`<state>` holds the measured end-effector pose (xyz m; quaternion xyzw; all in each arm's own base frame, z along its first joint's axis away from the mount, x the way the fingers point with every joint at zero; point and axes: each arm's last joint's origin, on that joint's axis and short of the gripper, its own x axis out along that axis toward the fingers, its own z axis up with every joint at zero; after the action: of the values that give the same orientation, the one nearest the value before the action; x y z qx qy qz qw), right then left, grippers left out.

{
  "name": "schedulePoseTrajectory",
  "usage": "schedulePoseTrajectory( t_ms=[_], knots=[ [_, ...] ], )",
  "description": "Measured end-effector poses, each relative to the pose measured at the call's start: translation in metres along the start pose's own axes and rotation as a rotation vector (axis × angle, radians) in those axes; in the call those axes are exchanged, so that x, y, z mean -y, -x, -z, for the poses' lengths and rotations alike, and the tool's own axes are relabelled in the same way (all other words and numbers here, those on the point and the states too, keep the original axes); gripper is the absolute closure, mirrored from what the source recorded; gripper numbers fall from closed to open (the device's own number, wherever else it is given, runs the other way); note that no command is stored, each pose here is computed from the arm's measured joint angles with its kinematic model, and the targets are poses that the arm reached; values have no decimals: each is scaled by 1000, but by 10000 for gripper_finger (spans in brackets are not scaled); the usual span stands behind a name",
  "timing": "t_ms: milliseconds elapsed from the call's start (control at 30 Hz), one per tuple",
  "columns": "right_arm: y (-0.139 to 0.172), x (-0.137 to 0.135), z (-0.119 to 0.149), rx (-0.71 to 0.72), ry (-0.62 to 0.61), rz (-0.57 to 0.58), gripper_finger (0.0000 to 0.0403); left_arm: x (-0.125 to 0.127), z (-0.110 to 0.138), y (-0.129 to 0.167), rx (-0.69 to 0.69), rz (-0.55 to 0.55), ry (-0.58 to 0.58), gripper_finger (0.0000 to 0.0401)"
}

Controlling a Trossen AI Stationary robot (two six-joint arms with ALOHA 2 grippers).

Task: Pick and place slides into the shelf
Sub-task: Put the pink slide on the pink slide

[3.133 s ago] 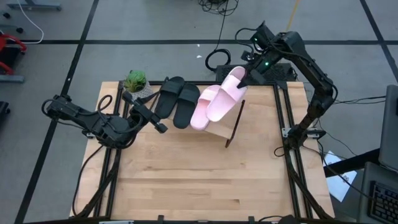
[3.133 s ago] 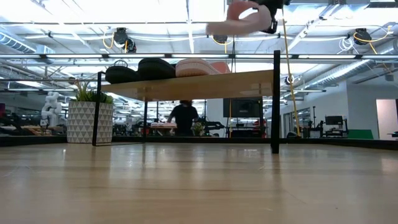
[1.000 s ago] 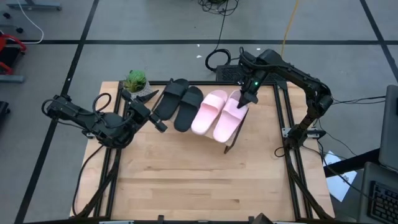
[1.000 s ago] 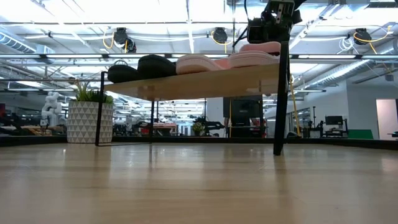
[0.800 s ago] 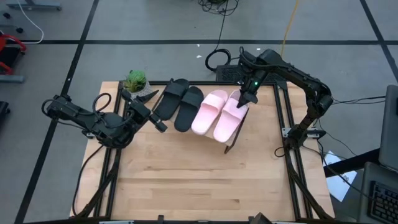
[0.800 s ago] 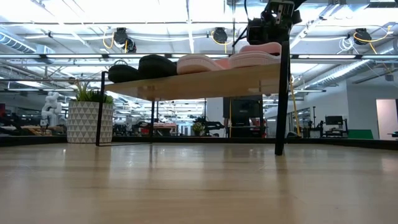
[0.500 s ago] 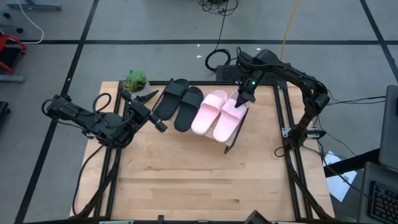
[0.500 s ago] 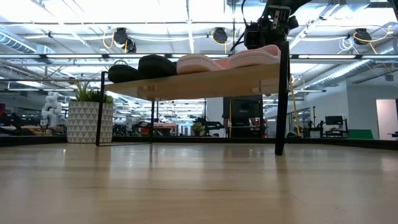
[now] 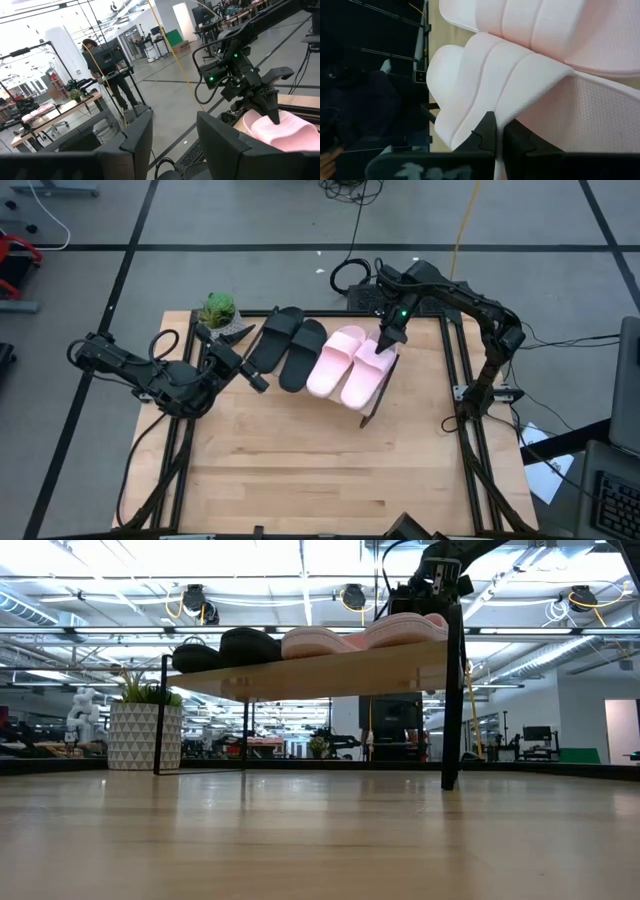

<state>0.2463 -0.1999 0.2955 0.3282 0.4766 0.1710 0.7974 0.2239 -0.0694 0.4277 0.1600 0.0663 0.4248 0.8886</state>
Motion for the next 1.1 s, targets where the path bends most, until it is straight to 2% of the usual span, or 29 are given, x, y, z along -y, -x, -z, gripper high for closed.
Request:
schedulePoseTrajectory(
  t_ms=[300,767,1100],
  knots=[
    [-1,2,-3,16,34,18,403,0,0,0,0,0,2,242],
    [-2,-2,1,-17,-15,-10,403,0,0,0,0,0,4,242],
    [-15,1,7,-55,-39,-35,403,0,0,0,0,0,-2,242]
  ],
)
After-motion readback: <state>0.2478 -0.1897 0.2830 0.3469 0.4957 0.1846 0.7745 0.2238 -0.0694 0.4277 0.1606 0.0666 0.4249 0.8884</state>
